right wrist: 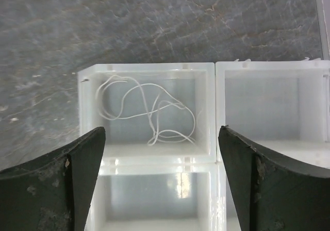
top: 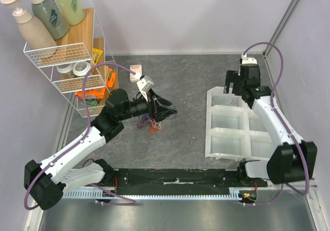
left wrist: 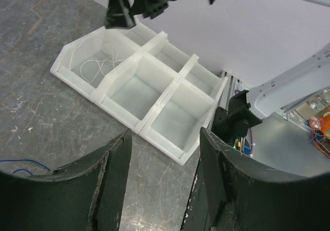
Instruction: Untangle the cables
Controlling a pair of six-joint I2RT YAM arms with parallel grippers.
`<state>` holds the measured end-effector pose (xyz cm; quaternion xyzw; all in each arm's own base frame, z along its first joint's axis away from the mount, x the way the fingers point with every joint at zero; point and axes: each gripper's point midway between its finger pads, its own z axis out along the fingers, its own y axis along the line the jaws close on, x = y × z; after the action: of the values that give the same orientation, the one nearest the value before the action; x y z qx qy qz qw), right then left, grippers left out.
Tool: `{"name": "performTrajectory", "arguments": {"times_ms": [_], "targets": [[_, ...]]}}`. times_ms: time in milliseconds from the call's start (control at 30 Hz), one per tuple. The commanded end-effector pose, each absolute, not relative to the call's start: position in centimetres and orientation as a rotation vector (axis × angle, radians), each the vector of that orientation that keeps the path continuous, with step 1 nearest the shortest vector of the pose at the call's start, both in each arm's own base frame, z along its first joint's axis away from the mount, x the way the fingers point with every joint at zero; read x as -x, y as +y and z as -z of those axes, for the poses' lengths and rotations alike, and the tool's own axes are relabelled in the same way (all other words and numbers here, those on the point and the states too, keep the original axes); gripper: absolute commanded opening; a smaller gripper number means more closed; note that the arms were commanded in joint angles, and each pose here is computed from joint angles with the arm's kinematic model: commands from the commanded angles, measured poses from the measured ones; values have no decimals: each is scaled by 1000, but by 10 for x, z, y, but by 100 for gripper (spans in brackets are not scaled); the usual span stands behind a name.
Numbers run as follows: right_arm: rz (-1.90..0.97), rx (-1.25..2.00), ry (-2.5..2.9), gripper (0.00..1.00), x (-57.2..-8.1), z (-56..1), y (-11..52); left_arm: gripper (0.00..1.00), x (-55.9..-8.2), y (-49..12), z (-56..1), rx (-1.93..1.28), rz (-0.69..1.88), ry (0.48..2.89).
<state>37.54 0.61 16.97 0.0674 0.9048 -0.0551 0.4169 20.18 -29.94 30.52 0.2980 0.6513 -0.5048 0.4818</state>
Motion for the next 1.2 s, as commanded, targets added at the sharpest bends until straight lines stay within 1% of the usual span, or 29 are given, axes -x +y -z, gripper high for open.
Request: {"name": "performTrajectory", "arguments": {"times_ms": [0,100,133,167,200,267,333,400,467,533,567,600,667,767,933,1067,1167], "targets": [[-25,-118,2188,98,-361,-209,23,60,-210,-295,-326,-676,1183,1545],[-221,-31,2119,98,-357,-228,53,59,-226,-286,-323,-563,1115,1596],[-317,-15,2108,96,-356,-232,69,60,-233,-281,-321,-506,1077,1620],[-411,1,2089,91,-355,-236,87,61,-241,-274,-319,-445,1034,1641],[-474,46,2076,88,-353,-238,111,62,-247,-268,-315,-396,993,1665],[-510,99,2063,86,-346,-239,154,63,-261,-253,-307,-292,898,1706],[-606,137,2035,84,-337,-237,205,63,-274,-233,-298,-179,779,1738],[-672,126,2019,81,-339,-225,235,63,-281,-219,-294,-106,712,1754],[-692,157,2051,73,-345,-203,261,63,-283,-213,-292,-76,685,1751],[-649,273,2100,68,-353,-175,289,63,-284,-211,-290,-65,679,1747],[-624,343,2123,68,-355,-162,303,63,-284,-211,-286,-59,675,1753],[-593,399,2155,68,-356,-147,311,62,-285,-212,-283,-57,673,1760],[-505,403,2214,68,-368,-122,311,59,-286,-213,-277,-36,678,1784],[-438,466,2270,66,-375,-98,316,54,-285,-211,-277,-22,689,1787],[-301,541,2332,68,-381,-62,310,54,-278,-202,-301,-24,711,1673],[-251,598,2329,68,-386,-48,310,54,-275,-200,-309,-31,715,1637],[-246,676,2325,61,-387,-35,314,54,-273,-203,-310,-61,726,1628]]}}
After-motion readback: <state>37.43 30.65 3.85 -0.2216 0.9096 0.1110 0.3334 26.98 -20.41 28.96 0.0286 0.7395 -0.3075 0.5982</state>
